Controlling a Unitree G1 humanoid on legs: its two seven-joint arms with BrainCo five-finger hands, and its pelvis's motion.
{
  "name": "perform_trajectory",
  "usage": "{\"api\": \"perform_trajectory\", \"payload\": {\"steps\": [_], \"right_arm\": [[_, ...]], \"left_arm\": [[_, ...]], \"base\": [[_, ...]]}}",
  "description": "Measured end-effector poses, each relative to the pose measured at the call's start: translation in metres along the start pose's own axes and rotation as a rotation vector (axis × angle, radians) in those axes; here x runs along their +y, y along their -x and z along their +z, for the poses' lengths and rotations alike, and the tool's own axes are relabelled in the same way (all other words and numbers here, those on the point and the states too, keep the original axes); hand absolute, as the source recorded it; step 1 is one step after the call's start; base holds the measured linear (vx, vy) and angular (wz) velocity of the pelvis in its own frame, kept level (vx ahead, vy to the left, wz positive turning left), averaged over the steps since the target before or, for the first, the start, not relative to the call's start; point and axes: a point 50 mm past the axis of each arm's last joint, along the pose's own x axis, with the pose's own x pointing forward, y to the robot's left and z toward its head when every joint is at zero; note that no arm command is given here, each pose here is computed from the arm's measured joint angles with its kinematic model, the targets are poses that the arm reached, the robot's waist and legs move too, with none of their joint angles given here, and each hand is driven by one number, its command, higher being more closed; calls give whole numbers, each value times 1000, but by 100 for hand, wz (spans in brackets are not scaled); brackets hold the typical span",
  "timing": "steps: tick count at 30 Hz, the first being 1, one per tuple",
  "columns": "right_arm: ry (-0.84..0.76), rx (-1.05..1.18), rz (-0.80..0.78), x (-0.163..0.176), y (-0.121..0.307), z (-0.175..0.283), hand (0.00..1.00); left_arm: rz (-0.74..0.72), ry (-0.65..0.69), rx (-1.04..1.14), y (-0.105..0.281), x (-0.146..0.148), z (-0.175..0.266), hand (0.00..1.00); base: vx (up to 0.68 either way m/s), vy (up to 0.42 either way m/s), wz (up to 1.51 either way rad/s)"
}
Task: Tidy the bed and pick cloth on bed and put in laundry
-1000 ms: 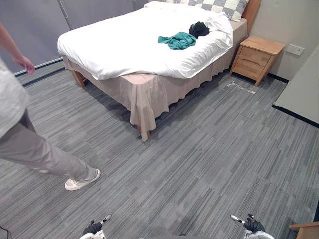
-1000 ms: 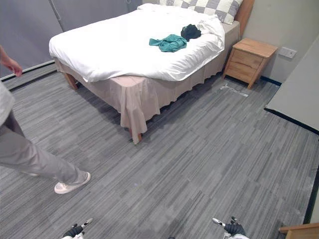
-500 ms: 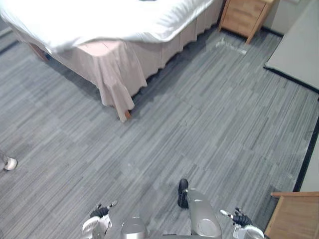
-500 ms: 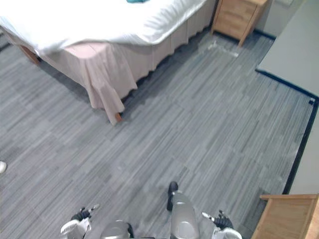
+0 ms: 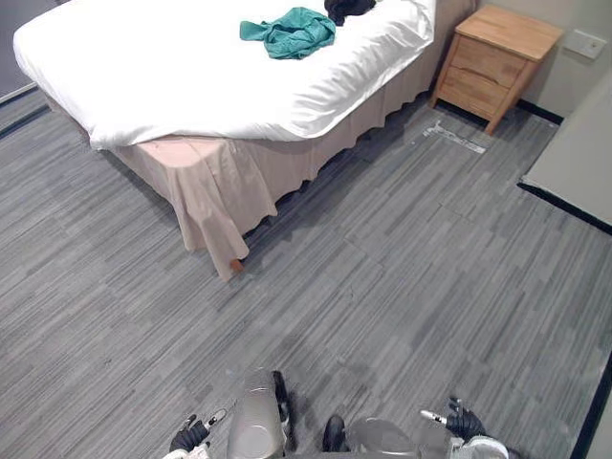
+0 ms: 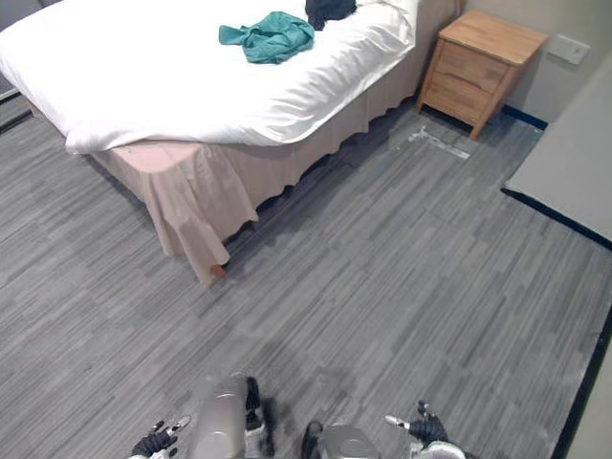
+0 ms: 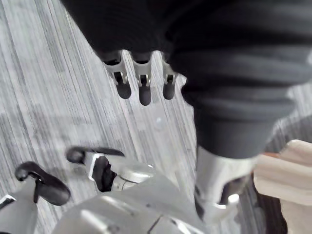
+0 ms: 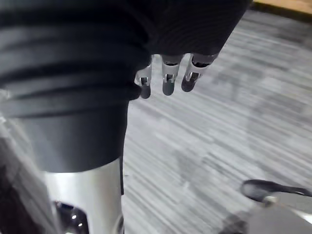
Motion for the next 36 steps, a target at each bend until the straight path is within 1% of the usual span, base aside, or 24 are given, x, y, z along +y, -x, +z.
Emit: {"api": "perform_trajectory", "payload": {"steps": [3, 5, 8, 11, 13, 14, 16, 18, 20, 22, 24, 25, 26, 27, 28, 30, 31, 32, 33, 36], "right_arm": [[-6, 22, 57, 20, -5, 0, 0], [-16, 26, 68, 26, -4, -2, 0], [-99, 40, 70, 31, -4, -5, 0], [-136, 84, 61, 32, 0, -17, 0], [-145, 130, 60, 33, 7, -33, 0], [-150, 166, 49, 29, 12, -45, 0], [-118, 207, 28, 16, 15, -52, 0], [-104, 214, 26, 14, 14, -51, 0], [-127, 227, 16, 9, 16, -54, 0], [-125, 233, 15, 8, 16, -55, 0], [-122, 179, 24, 9, 8, -39, 0], [-123, 150, 28, 10, 5, -31, 0], [-122, 138, 26, 9, 5, -28, 0], [-126, 126, 33, 12, 4, -26, 0], [-126, 128, 38, 13, 6, -29, 0], [-125, 151, 26, 10, 10, -38, 0], [-123, 170, 11, 7, 15, -47, 0], [-123, 177, 5, 5, 17, -51, 0], [-124, 186, -7, 3, 21, -58, 0], [-123, 192, -26, 2, 24, -63, 0]], "left_arm": [[13, -40, -13, -2, -1, 7, 0], [2, -61, -16, -2, -2, 8, 0], [-6, -77, -52, -3, -3, 21, 0], [26, -91, -49, -2, 8, 24, 0], [67, -99, -32, 1, 21, 18, 0], [75, -93, -21, 2, 23, 14, 0], [42, -64, -7, 2, 11, 1, 0], [22, -58, -19, 1, 2, 4, 0], [3, -43, -51, 0, -6, 8, 0], [-7, -39, -93, 1, -10, 11, 0], [-21, -46, -213, 3, -17, 30, 0], [-8, -76, -330, 8, -21, 49, 0], [0, -91, -386, 11, -23, 58, 0], [20, -127, -506, 17, -26, 81, 0], [38, -175, -654, 28, -30, 111, 0], [46, -226, -864, 47, -38, 156, 0], [54, -262, -1005, 64, -39, 187, 0], [56, -277, -1081, 73, -41, 203, 0], [74, -295, -1236, 96, -41, 235, 0], [75, -327, -1405, 126, -44, 274, 0]], "base": [[668, -93, 100], [498, -148, 121], [409, -265, 113], [402, -361, 88], [436, -458, 46], [515, -562, 43], [465, -435, 33], [339, -350, 32], [364, -330, 38], [311, -206, -1], [243, -100, -29], [205, -34, -30], [210, 13, -37], [180, 33, -20], [165, 45, -10], [123, 60, 14], [110, 71, 14], [107, 74, 7], [77, 54, 1], [37, 32, -4]]}}
